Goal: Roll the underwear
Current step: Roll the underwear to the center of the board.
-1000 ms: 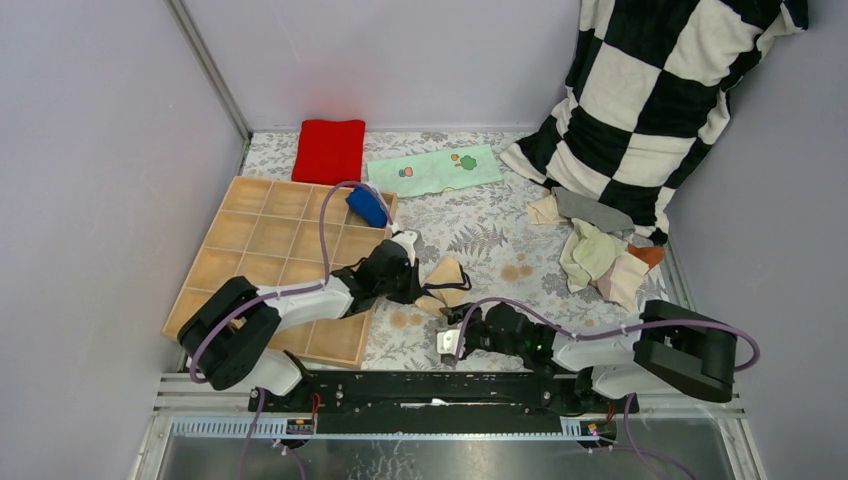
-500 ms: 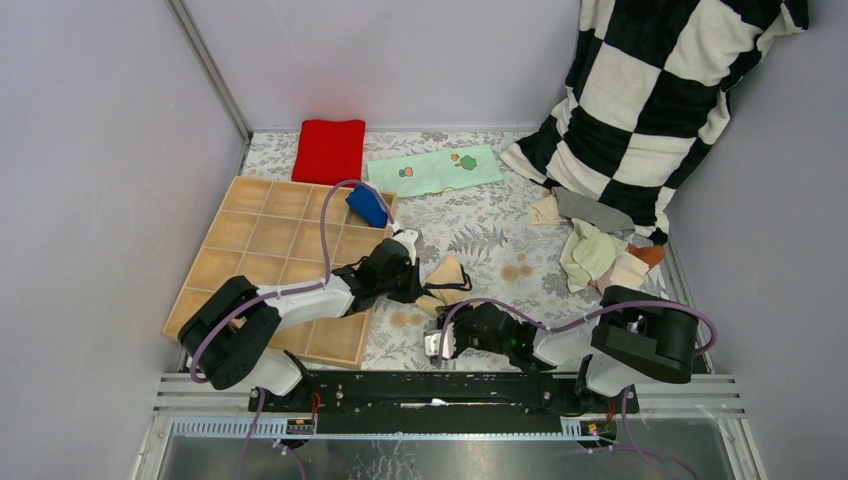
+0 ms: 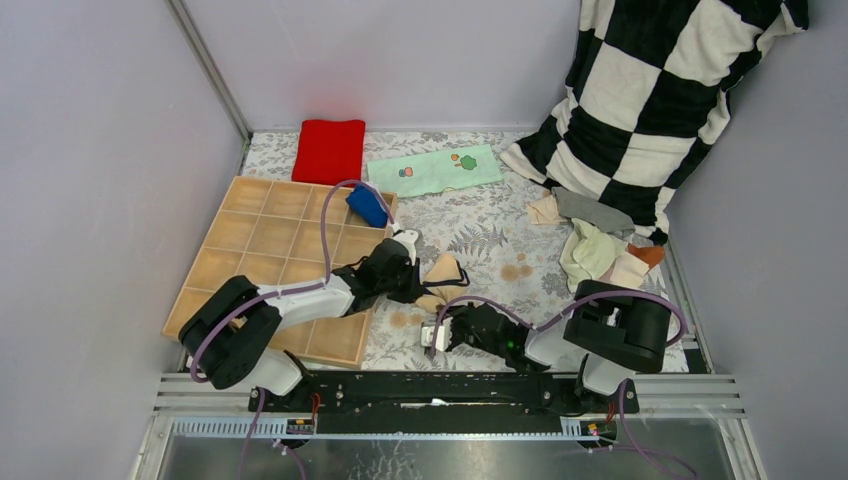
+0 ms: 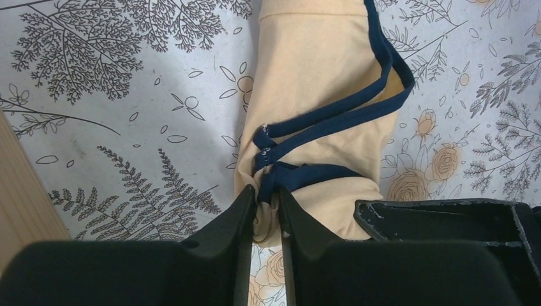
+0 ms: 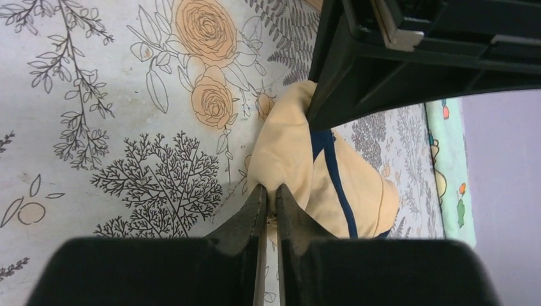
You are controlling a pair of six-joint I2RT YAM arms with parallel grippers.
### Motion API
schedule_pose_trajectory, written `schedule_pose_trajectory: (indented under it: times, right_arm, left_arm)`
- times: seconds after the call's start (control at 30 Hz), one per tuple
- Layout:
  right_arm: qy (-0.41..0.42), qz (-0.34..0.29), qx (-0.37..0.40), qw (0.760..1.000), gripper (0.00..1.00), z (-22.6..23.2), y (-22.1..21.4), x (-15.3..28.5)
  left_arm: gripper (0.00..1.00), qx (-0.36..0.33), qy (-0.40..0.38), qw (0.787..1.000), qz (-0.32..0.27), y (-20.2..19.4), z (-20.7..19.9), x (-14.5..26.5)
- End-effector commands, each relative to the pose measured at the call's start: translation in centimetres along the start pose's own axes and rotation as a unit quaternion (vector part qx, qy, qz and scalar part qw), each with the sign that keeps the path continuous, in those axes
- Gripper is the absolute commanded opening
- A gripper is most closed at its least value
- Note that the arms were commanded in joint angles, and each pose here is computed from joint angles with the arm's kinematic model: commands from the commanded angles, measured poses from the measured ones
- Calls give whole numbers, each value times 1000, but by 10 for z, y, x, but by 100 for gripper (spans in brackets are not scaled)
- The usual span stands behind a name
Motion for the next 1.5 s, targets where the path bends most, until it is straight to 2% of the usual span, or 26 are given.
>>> schedule_pose_trajectory:
  times: [0.0,0.07,0.13,0.27,0.47,0.7,0.87,1.3,1.4,1.47]
  right_arm:
    - [-43,-13,-59,997,6,-2,2,1]
    - [-50,-15,-97,994,2,1,1,3]
    - [-53,-18,-137,989,0,4,0,4]
    - [-53,-40,-224,972,0,13,2,6]
    - [-78,-104,-350,928,0,19,7,11]
    - [-86,-133,-467,870,0,20,10,10]
    - [-90,-144,-514,841,0,15,13,15]
    - [-83,-144,-503,848,0,15,13,15]
    - [-80,-138,-495,854,0,15,13,13]
    - [-80,-136,-486,860,0,14,13,13]
  left_arm:
    - [27,-6,-15,1000,-11,8,-6,3]
    - [33,-4,-13,1000,-18,10,-7,6]
    - [49,1,-7,1000,-30,14,-7,9]
    - [63,13,2,998,-57,22,-9,17]
    - [68,34,6,993,-111,34,-11,31]
    - [68,18,-48,992,-112,31,-18,30]
    - [68,11,-63,993,-95,24,-18,22]
    - [68,4,-66,997,-39,8,-14,-5]
    - [61,3,-64,997,-34,8,-14,-9]
    - [48,4,-63,998,-29,6,-13,-10]
Point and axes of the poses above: each gripper's point midway between its finger pads, its own x axis back along the fingers, its own z axis along the line the jaws close on, y = z × x, the point moved 9 cm from there along x, back along the fingers, and after that the axes turned 3 degrees about -x, right-handed, at the moved point
